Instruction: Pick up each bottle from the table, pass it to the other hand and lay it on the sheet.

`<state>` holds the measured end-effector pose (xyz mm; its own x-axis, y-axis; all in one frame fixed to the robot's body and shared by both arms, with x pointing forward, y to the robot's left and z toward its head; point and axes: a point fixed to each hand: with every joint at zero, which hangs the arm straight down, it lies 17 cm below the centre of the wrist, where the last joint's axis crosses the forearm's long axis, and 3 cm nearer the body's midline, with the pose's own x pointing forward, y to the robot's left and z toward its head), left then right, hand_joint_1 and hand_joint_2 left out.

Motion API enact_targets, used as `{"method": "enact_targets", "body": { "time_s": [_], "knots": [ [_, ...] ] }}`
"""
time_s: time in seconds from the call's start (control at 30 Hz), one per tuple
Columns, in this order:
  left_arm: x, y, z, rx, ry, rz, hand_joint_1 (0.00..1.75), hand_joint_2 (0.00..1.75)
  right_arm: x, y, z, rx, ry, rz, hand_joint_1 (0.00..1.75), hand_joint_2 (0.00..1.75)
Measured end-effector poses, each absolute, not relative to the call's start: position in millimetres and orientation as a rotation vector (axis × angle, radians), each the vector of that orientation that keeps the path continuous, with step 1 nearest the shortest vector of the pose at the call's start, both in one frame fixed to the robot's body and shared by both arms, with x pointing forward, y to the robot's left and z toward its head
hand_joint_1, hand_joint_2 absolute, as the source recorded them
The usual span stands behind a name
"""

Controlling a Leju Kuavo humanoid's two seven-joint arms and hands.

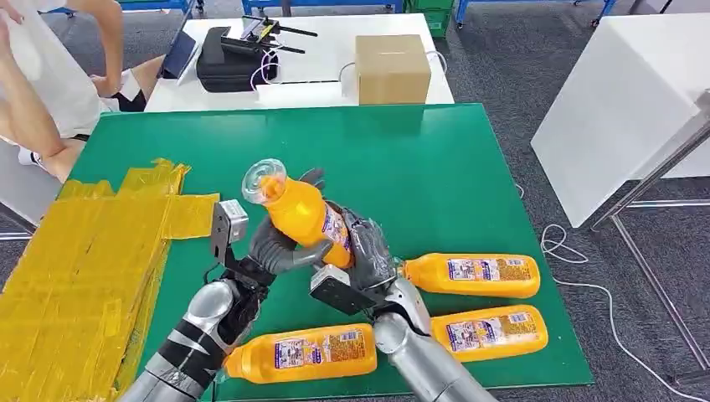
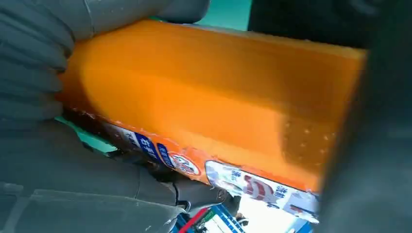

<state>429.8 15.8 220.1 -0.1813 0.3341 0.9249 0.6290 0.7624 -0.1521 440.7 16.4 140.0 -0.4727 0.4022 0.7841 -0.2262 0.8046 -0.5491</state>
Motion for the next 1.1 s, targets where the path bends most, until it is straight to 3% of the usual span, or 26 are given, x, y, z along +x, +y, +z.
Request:
{"method": "enact_targets", "body": {
  "time_s": [0.23, 0.6, 0.63, 0.67, 0.7, 1.1],
  "knots": [
    [423, 23, 227, -0.783, -1.817, -0.26, 0.0, 1.75, 444, 21, 132, -0.176, -1.918, 0.804, 1.75, 1.75],
    [422, 40, 242, -0.795, -1.86, -0.144, 0.03, 1.75, 438, 24, 116, -0.203, -1.876, 0.865, 1.73, 1.75],
    [422, 41, 243, -0.795, -1.862, -0.143, 0.91, 1.75, 437, 24, 114, -0.202, -1.872, 0.866, 1.75, 1.75],
    [422, 41, 244, -0.794, -1.864, -0.142, 1.62, 1.75, 437, 24, 113, -0.201, -1.87, 0.867, 1.73, 1.75],
    [423, 41, 245, -0.793, -1.866, -0.141, 1.75, 1.75, 437, 24, 112, -0.202, -1.869, 0.867, 1.73, 1.75],
    [425, 44, 246, -0.782, -1.873, -0.123, 1.75, 1.75, 438, 20, 108, -0.207, -1.854, 0.858, 1.75, 1.75]
  ]
}}
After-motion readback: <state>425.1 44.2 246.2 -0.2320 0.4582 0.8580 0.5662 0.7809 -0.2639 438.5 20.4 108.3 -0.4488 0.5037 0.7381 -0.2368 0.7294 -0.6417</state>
